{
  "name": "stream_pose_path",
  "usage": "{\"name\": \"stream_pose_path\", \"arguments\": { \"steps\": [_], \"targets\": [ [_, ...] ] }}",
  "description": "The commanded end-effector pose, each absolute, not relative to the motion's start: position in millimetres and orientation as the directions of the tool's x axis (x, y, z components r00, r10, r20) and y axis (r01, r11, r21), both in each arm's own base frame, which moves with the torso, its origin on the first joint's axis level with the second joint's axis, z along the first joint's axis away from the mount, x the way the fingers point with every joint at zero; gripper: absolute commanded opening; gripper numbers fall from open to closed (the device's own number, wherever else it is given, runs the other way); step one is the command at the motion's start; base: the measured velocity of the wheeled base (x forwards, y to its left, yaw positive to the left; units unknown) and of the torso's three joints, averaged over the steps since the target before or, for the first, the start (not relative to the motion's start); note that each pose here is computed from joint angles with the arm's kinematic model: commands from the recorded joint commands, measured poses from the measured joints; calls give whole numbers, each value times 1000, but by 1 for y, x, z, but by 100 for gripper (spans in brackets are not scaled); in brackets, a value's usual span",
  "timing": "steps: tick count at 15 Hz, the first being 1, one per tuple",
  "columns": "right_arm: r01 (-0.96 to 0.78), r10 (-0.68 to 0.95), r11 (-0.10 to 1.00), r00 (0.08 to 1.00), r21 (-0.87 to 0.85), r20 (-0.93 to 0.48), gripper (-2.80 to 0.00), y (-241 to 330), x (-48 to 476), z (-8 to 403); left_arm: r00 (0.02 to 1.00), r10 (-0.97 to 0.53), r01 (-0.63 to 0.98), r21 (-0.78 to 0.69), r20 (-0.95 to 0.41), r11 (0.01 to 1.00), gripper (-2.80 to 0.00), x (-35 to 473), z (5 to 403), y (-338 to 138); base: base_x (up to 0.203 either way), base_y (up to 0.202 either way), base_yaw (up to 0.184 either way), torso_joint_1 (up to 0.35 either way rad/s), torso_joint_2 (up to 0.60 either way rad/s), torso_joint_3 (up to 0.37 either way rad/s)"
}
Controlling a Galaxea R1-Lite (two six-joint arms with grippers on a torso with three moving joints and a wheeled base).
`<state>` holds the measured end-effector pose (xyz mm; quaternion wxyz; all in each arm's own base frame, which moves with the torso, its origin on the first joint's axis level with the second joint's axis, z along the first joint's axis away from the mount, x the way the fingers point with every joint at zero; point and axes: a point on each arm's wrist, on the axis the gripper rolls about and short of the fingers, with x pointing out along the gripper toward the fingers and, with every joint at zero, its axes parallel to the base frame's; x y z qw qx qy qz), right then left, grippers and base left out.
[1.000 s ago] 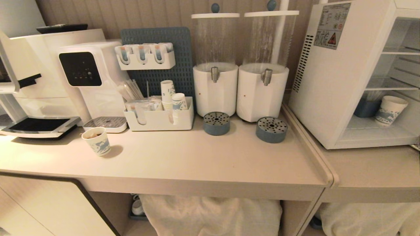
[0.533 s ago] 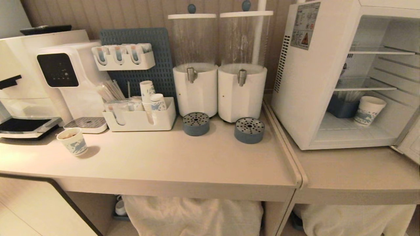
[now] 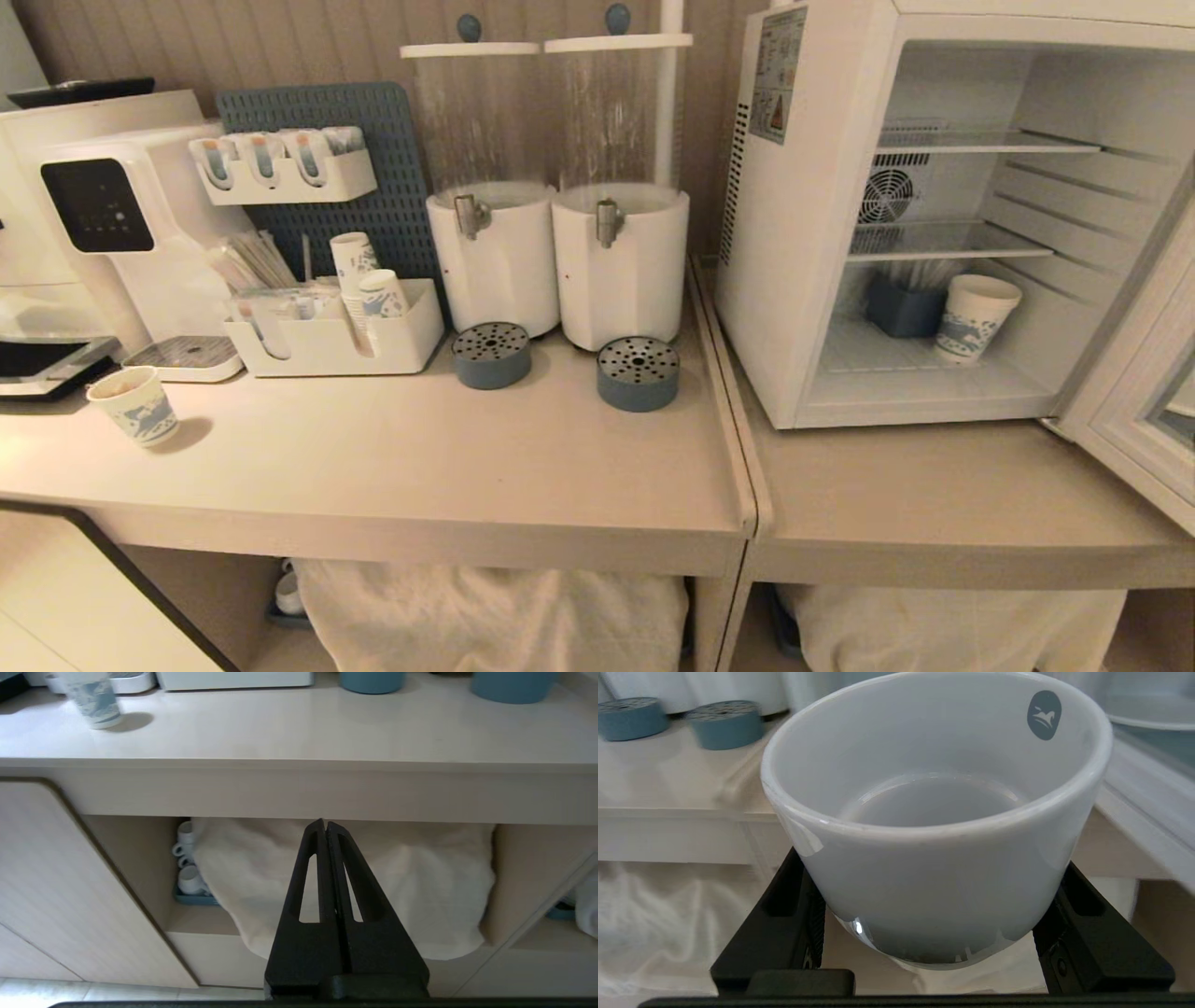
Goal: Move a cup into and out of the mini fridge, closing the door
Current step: Put the ceramic cup in the freezer
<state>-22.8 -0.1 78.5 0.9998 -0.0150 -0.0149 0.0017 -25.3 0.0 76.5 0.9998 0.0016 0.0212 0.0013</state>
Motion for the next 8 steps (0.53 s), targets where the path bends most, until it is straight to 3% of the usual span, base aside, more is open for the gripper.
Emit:
{"name": "stream_pose_path", "arguments": {
  "steps": [1, 5, 8],
  "targets": [
    [-4, 5, 1000, 1000, -31, 14, -280, 0, -22, 74, 999, 3, -3, 3, -43, 1000, -280, -25, 76, 0, 0, -108, -1, 5, 5, 0],
    [3, 0, 1000, 996, -28, 84, -280, 0, -26, 91, 999, 3, -3, 3, -43, 1000, -280, -25, 76, 0, 0, -14, 2, 2, 1, 1],
    [-33, 40, 999, 968, -33, 247, -280, 1, -60, 172, 999, 3, -3, 3, -43, 1000, -280, -25, 76, 0, 0, 0, 0, 0, 0, 0]
  ]
}}
